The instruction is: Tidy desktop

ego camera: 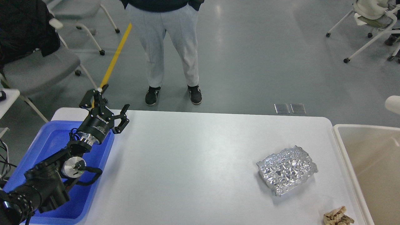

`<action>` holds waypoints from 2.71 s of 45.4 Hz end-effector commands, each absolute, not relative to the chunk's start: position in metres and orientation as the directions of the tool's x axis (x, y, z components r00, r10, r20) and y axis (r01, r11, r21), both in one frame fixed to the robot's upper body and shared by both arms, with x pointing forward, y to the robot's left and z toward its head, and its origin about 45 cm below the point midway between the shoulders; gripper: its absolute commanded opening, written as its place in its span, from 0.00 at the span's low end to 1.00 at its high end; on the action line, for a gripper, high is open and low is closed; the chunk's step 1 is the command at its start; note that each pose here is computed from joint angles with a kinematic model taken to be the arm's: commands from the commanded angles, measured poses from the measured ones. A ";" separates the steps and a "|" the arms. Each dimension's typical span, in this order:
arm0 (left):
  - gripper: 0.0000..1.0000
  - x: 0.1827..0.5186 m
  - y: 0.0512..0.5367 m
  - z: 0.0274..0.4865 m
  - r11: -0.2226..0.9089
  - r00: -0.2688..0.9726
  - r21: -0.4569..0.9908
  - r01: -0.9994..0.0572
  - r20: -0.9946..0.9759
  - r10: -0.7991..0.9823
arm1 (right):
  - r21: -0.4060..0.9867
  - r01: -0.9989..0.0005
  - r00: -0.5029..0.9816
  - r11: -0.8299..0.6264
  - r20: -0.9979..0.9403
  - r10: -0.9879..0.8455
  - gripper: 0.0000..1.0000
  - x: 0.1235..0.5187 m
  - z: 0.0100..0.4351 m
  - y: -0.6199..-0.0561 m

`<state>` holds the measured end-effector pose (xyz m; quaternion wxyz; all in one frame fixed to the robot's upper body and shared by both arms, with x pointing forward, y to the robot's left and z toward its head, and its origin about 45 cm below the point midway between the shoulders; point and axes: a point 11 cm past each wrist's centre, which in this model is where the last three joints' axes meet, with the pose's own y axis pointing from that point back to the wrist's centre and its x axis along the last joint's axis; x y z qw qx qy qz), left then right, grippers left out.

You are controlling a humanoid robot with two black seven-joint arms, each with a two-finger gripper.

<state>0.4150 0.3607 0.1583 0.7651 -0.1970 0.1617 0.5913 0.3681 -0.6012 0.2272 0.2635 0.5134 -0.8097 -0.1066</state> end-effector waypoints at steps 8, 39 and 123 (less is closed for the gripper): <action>1.00 0.415 0.361 0.158 0.223 0.249 -0.110 -0.969 -0.481 0.841 | 0.656 -0.518 -0.660 0.549 0.103 -0.745 0.00 0.329 0.125 -0.589; 1.00 0.415 0.361 0.158 0.223 0.249 -0.110 -0.969 -0.481 0.841 | 0.728 -0.489 -0.786 0.481 -0.128 -0.605 0.00 0.324 0.100 -0.569; 1.00 0.415 0.361 0.158 0.223 0.249 -0.110 -0.969 -0.481 0.841 | 0.189 -0.881 0.186 -0.434 -0.705 -0.685 1.00 0.498 0.246 -0.297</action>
